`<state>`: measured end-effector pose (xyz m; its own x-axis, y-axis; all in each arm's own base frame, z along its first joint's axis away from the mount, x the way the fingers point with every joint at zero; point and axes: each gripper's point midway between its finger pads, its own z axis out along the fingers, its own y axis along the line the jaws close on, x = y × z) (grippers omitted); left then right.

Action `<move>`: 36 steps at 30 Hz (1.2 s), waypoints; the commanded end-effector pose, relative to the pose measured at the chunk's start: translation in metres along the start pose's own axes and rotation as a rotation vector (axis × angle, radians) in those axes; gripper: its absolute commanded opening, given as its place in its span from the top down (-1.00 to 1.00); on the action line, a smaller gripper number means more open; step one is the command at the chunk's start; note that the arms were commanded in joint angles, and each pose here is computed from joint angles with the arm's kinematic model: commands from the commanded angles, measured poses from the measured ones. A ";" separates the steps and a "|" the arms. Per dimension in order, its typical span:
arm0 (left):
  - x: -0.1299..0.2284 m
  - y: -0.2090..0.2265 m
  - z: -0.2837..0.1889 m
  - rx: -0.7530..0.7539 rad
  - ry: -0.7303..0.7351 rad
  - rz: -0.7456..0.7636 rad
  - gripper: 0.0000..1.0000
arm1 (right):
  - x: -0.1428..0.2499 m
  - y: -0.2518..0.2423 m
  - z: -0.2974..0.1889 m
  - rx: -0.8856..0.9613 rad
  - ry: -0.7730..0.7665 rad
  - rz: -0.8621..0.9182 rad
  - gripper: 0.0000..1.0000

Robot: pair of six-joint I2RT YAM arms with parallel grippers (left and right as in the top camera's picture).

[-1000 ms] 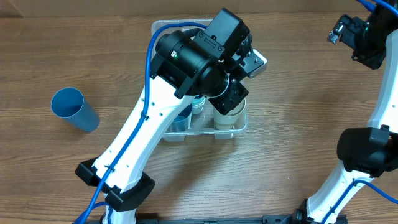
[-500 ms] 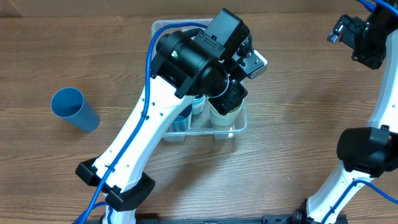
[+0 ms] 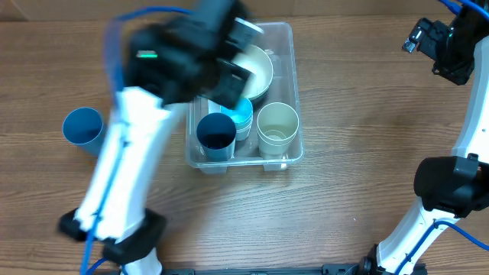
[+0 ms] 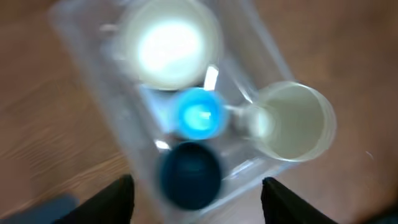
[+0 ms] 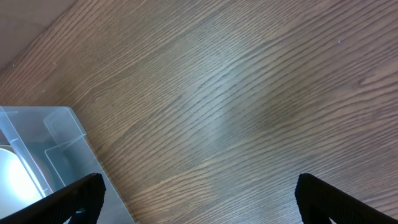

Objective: Pack container
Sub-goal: 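Move the left gripper left and grasp the second teal cup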

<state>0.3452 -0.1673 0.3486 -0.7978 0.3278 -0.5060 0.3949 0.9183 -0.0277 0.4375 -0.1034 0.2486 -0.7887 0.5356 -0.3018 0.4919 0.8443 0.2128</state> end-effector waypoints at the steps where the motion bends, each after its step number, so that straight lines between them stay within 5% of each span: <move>1: 0.010 0.078 -0.055 -0.150 -0.121 -0.228 -0.52 | -0.004 0.004 -0.017 -0.015 -0.049 0.000 -1.00; 11: 0.137 0.189 -0.036 -0.432 0.192 -0.646 -0.51 | -0.004 0.004 -0.017 -0.015 -0.049 0.000 -1.00; 15: 0.156 0.210 -0.005 -0.453 0.234 -0.741 -0.47 | -0.004 0.004 -0.017 -0.015 -0.049 0.000 -1.00; 25: 0.163 0.235 0.074 -0.444 0.188 -0.703 -0.50 | -0.004 0.004 -0.017 -0.015 -0.049 0.000 -1.00; 34: 0.194 0.243 0.123 -0.464 0.255 -0.701 -0.72 | -0.005 0.004 -0.017 -0.014 -0.049 0.000 -1.00; 35: 0.199 0.242 0.130 -0.461 0.273 -0.702 -0.70 | -0.004 0.004 -0.017 -0.015 -0.049 0.000 -1.00; 36: 0.205 0.241 0.140 -0.450 0.308 -0.704 -0.45 | -0.004 0.004 -0.017 -0.015 -0.049 0.000 -1.00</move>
<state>0.3460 0.0874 0.1464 -0.8729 -0.3700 -0.3182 -0.4171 0.9041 0.0930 0.4375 -0.1034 0.2486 -0.7885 0.5359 -0.3017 0.4922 0.8441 0.2129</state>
